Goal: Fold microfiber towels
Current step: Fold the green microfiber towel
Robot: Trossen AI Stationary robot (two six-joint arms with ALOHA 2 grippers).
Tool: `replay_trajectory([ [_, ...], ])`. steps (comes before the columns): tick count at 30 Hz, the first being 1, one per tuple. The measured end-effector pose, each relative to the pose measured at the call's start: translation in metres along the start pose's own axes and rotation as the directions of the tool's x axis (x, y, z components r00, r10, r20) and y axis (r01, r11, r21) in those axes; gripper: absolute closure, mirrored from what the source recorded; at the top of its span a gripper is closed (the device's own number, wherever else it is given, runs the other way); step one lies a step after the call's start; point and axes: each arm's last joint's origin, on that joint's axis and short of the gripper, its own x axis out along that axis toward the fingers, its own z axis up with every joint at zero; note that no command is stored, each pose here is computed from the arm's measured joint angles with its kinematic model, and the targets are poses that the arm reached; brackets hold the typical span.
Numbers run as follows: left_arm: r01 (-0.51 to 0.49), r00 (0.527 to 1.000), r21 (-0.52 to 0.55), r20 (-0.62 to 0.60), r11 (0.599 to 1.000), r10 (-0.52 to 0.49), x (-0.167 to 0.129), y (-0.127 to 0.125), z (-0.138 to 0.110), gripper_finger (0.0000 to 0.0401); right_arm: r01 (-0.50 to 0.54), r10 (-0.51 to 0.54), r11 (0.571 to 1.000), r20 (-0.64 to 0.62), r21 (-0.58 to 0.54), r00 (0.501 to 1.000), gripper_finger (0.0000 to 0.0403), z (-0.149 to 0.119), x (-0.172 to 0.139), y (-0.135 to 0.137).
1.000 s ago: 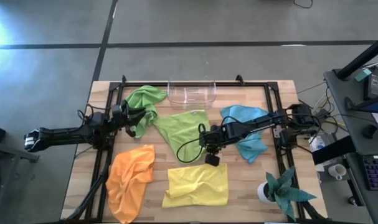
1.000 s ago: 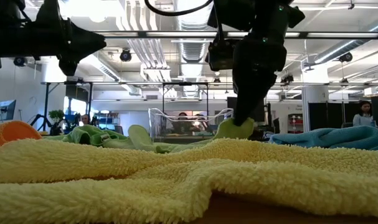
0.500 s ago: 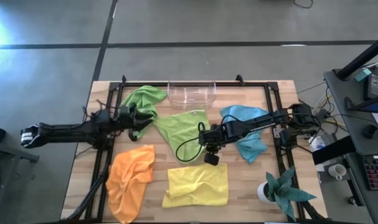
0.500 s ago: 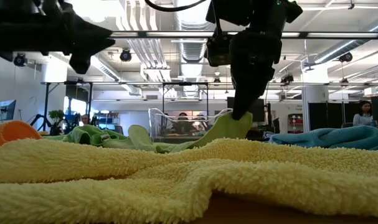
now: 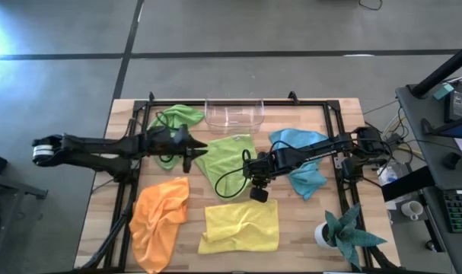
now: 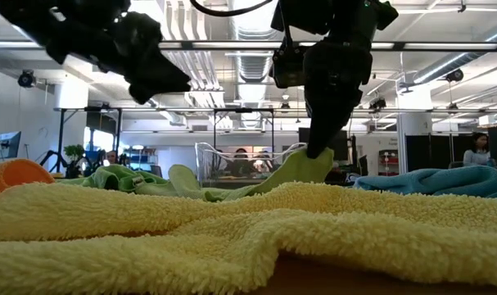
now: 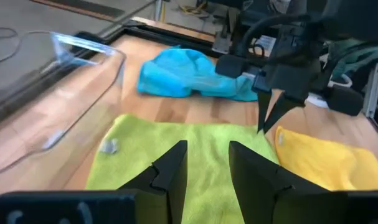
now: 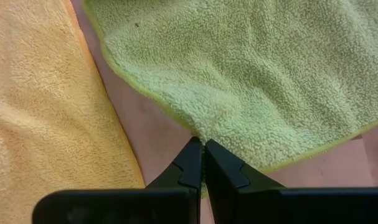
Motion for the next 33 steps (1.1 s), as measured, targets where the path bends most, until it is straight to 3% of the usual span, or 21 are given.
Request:
replay_trajectory([
  [7,0.099,0.990,-0.015,-0.102,0.995,-0.100,0.032,-0.002,0.005,0.0298,0.000,0.000,1.000,0.001,-0.020,1.000,0.0394,0.000,0.000,0.000],
  [12,0.109,0.975,-0.035,-0.193,0.993,-0.114,0.053,0.000,-0.008,0.0298,0.000,0.000,1.000,0.002,-0.027,1.000,0.0394,0.000,0.000,0.000],
  [16,0.191,0.946,-0.067,-0.252,0.979,-0.202,0.065,-0.001,-0.016,0.0298,0.000,0.000,0.999,0.002,-0.043,1.000,0.0394,0.000,0.000,0.000],
  [33,0.137,0.866,-0.175,-0.457,0.975,-0.204,0.091,-0.004,-0.049,0.0298,-0.003,0.003,0.999,0.011,-0.043,1.000,0.0394,0.001,0.000,0.000],
])
